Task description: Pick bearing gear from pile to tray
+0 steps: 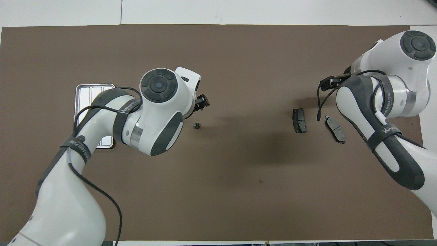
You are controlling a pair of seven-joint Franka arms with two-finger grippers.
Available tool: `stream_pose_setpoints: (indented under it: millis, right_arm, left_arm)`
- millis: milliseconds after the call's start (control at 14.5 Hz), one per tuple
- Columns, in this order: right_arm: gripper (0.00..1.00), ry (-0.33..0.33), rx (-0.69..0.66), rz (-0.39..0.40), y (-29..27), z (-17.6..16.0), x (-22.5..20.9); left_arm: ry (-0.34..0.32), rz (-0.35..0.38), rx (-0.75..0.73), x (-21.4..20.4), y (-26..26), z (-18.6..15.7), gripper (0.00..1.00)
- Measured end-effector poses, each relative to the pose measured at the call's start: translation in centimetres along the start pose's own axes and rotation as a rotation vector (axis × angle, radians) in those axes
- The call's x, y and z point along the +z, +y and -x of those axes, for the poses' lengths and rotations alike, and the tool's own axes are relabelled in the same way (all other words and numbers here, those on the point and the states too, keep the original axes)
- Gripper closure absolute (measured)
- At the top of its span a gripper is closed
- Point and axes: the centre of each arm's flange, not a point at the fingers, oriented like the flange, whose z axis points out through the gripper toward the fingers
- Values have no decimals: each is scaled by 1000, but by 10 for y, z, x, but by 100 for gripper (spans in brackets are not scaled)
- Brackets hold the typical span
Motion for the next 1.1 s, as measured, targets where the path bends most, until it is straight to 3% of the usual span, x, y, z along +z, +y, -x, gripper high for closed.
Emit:
stream_pose_setpoints:
  millis: [207,758,826,1102]
  right_arm:
    - [0,-11,58,23,1,-7,29]
    - [0,-7,107,22,2,-23,63]
    - [0,-5,107,21,3,-24,67]
    - [0,19,110,18,4,-36,73]
  left_arm:
    - [-8,-8,-20,32,5,3,0]
    - [-6,-5,-18,54,9,29,0]
    - [-6,-5,-17,56,9,31,9]
    - [-7,-7,-18,68,3,35,11]
